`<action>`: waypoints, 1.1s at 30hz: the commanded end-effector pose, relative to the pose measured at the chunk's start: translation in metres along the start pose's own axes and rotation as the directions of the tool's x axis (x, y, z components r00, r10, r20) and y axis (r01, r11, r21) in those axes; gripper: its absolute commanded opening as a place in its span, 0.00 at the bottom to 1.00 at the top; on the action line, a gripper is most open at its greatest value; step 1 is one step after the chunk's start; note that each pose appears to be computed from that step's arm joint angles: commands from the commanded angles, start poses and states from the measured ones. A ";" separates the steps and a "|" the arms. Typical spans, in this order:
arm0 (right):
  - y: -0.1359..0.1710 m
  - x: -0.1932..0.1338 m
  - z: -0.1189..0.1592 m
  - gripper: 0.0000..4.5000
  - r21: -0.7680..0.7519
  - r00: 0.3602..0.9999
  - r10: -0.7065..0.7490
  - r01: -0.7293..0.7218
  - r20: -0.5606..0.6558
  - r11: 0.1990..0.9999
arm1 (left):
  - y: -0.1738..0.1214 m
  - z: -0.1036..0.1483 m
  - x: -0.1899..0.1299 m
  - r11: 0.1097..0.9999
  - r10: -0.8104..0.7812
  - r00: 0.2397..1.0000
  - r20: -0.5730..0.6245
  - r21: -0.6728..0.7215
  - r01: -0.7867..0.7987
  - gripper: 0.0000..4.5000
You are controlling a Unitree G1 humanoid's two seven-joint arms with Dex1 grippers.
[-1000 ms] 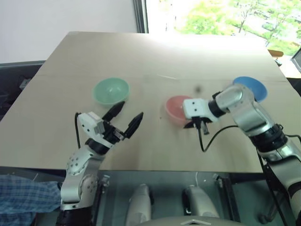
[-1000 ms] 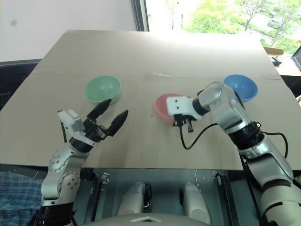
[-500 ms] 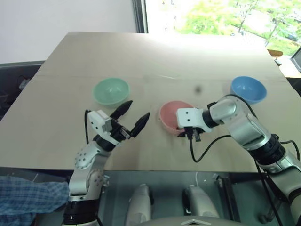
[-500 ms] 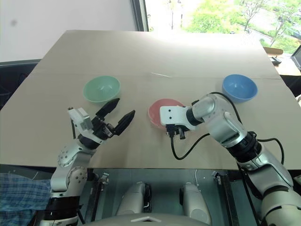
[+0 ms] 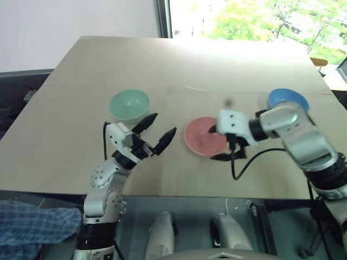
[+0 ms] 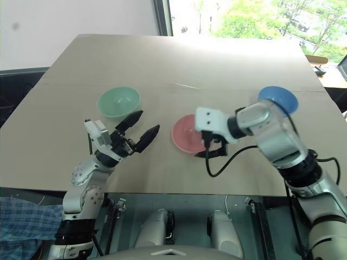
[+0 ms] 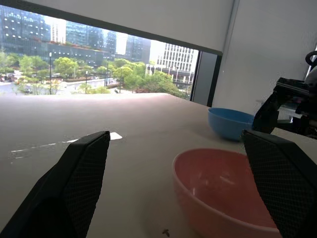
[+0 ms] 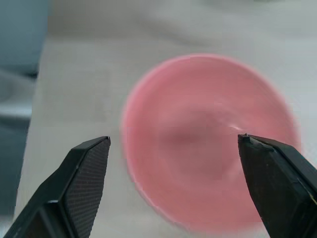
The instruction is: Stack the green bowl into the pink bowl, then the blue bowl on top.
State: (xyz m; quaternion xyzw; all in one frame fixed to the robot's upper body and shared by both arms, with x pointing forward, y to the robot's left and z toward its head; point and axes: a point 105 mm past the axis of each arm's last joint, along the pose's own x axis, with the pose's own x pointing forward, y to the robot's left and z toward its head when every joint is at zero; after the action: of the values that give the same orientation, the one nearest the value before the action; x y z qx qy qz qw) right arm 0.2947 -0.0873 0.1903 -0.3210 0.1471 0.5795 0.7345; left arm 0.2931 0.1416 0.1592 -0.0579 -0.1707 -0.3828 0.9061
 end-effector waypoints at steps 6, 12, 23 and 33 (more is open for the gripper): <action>-0.012 -0.065 0.015 0.96 0.172 0.942 -0.190 0.146 0.276 0.974 | 0.006 0.008 0.018 0.997 -0.064 0.997 -0.039 -0.033 0.063 1.00; -0.003 -0.104 0.020 0.96 0.203 0.858 -0.280 0.210 0.431 0.956 | 0.023 0.008 0.032 0.997 -0.058 0.979 -0.194 0.042 0.068 1.00; 0.018 -0.119 0.025 0.96 0.187 0.815 -0.299 0.236 0.497 0.954 | 0.069 0.014 0.051 0.924 0.159 0.893 -0.421 0.382 0.015 1.00; 0.015 -0.118 0.021 0.96 0.190 0.820 -0.310 0.248 0.481 0.950 | 0.093 0.014 0.037 0.874 0.364 0.756 -0.543 0.481 -0.076 1.00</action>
State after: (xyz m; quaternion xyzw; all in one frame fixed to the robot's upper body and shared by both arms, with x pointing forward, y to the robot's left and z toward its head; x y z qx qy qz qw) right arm 0.2460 -0.1590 0.2642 -0.1214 -0.0500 0.5218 0.8429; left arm 0.3811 0.1834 0.1688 0.2290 0.0840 -0.2362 0.9406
